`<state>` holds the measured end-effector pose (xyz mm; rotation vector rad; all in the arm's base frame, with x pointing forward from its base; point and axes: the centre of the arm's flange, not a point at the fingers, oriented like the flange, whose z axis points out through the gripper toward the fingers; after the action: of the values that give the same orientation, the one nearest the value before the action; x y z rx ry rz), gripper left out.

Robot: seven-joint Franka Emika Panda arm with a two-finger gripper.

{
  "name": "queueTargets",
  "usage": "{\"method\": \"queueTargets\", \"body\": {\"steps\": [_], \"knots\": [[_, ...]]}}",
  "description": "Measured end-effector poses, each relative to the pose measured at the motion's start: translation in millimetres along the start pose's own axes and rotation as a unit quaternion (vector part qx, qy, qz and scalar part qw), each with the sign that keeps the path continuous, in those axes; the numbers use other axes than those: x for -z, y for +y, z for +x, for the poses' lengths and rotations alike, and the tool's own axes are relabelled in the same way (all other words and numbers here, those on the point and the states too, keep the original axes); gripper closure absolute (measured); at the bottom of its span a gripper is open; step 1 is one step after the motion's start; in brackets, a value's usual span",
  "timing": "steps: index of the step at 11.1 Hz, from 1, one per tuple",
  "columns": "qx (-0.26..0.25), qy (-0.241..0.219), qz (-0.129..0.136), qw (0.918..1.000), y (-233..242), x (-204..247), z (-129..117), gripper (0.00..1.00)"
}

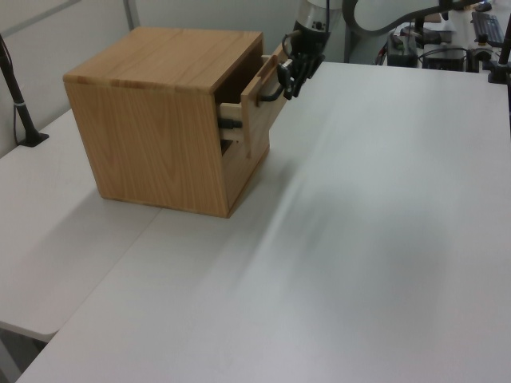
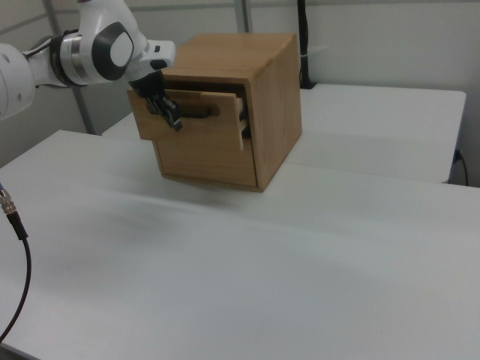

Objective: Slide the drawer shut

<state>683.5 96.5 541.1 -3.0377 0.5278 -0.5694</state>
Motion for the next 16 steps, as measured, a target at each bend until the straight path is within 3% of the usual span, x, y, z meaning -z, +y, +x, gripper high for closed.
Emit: {"method": "queueTargets", "body": {"steps": [3,9,14,16], "knots": [[-0.03,0.054,-0.004,0.9981,-13.1,-9.9,8.5,0.76],[-0.108,0.097,-0.001,0.9894,-18.2,-16.6,15.4,0.74],[-0.117,0.112,-0.008,0.9868,-19.2,-15.8,15.7,0.73],[-0.089,0.102,-0.021,0.9906,-16.1,-5.9,9.6,0.73]]}}
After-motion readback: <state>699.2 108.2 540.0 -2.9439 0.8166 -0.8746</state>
